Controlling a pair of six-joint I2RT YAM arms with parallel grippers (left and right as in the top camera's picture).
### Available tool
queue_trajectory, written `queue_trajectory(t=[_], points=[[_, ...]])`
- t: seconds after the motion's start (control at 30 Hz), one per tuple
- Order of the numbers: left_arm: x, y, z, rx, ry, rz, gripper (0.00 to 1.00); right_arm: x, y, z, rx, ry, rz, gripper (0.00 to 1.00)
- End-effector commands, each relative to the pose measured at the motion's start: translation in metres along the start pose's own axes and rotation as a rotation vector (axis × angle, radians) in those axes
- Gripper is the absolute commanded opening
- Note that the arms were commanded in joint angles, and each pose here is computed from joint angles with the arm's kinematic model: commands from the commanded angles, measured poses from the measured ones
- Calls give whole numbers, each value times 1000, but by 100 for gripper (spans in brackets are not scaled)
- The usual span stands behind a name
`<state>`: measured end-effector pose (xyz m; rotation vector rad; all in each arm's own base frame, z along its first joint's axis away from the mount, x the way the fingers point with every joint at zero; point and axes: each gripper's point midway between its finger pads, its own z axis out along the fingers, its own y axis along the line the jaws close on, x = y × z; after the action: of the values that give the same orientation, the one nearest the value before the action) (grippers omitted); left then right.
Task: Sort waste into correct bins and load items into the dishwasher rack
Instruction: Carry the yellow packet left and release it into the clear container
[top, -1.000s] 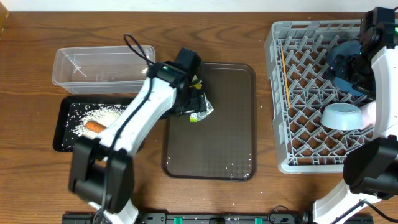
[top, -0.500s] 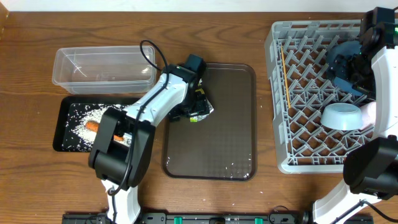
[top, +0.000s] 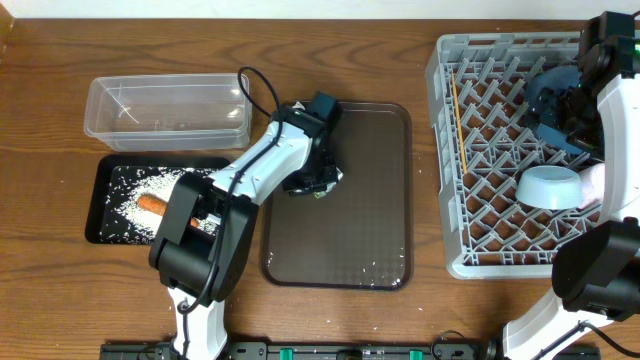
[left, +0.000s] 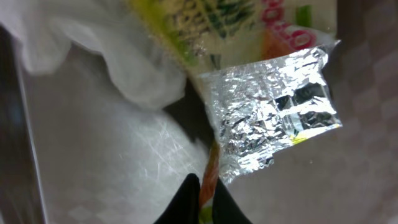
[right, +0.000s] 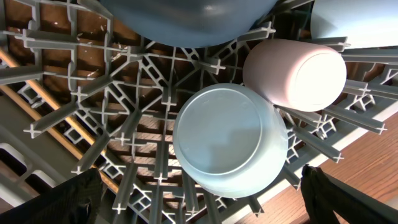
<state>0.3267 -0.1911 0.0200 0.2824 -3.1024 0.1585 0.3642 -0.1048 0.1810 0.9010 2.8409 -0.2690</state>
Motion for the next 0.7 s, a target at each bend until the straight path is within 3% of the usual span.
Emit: queue_trajectory(t=[0.0, 0.13, 0.33, 0.5, 0.67], points=[[1, 1, -7, 0, -4, -4, 6, -1, -5, -8, 1, -25, 2, 99], [-1, -3, -37, 44, -61, 0, 6, -1, -5, -8, 1, -25, 2, 99], [-9, -4, -122, 173, -260, -4, 6, -1, -5, -8, 1, -25, 2, 99], [-27, 33, -185, 213, -449, -126, 6, -1, -5, -8, 1, -25, 2, 99], [-53, 92, -220, 187, -591, -350, 6, -1, -5, -8, 1, -25, 2, 99]])
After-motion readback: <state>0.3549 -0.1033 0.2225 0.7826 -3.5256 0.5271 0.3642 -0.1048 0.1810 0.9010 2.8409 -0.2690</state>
